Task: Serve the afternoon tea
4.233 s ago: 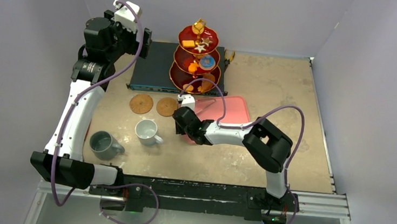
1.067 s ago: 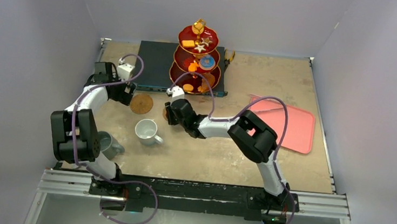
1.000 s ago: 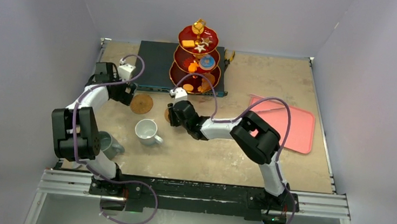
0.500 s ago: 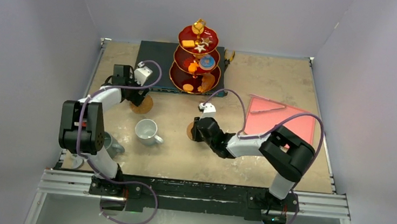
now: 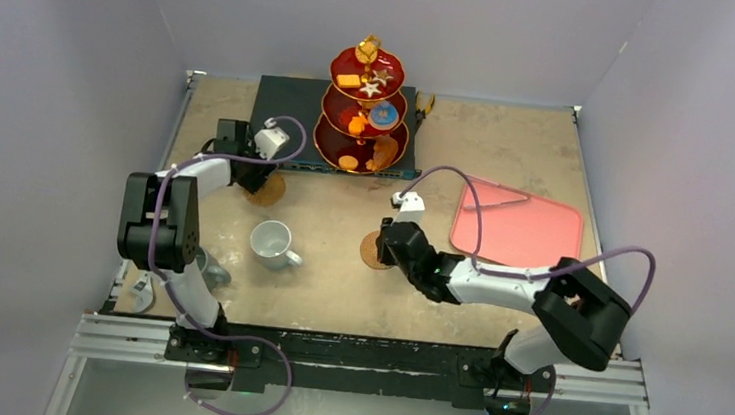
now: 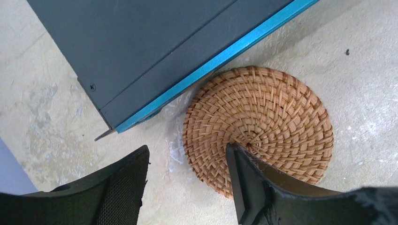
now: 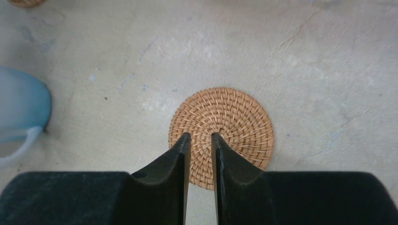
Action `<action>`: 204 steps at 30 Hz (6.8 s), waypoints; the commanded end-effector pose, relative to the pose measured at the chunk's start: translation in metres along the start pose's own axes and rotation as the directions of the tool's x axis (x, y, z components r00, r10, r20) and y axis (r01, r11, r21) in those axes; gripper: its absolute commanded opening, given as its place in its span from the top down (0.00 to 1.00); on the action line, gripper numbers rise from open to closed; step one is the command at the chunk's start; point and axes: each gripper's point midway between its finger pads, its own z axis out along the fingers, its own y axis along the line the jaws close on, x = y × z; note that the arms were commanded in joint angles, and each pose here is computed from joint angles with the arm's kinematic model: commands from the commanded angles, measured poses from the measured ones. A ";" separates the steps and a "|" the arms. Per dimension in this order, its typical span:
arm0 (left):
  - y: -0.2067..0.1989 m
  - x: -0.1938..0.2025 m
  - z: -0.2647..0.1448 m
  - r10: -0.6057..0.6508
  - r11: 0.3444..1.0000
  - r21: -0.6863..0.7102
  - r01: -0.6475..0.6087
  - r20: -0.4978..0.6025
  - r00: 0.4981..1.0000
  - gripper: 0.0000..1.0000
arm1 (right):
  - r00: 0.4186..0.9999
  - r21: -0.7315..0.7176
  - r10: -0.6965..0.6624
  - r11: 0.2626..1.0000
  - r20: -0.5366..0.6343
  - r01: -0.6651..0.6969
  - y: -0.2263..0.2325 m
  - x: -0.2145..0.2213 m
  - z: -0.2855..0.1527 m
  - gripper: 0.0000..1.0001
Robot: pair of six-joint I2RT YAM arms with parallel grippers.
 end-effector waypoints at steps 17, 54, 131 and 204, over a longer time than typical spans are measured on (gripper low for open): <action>-0.136 0.041 -0.037 0.122 0.911 0.403 -0.087 -0.062 0.991 0.38 | 0.981 -0.105 -0.008 0.994 0.195 0.029 0.011 -0.060 -0.039 0.66; 0.013 0.008 -0.182 0.067 0.966 0.252 -0.061 -0.015 0.998 0.15 | 0.766 -0.660 -0.552 0.446 0.330 0.605 0.221 0.015 -0.025 0.52; -0.012 0.146 -0.232 0.202 0.860 0.504 -0.080 -0.192 0.960 0.20 | 0.891 -0.192 -0.128 0.954 0.435 0.231 0.015 -0.058 -0.071 1.00; -0.085 0.076 -0.123 0.032 0.920 0.392 0.003 -0.084 0.996 1.00 | 0.794 -0.622 -0.358 0.494 0.491 0.607 0.243 -0.029 -0.063 0.44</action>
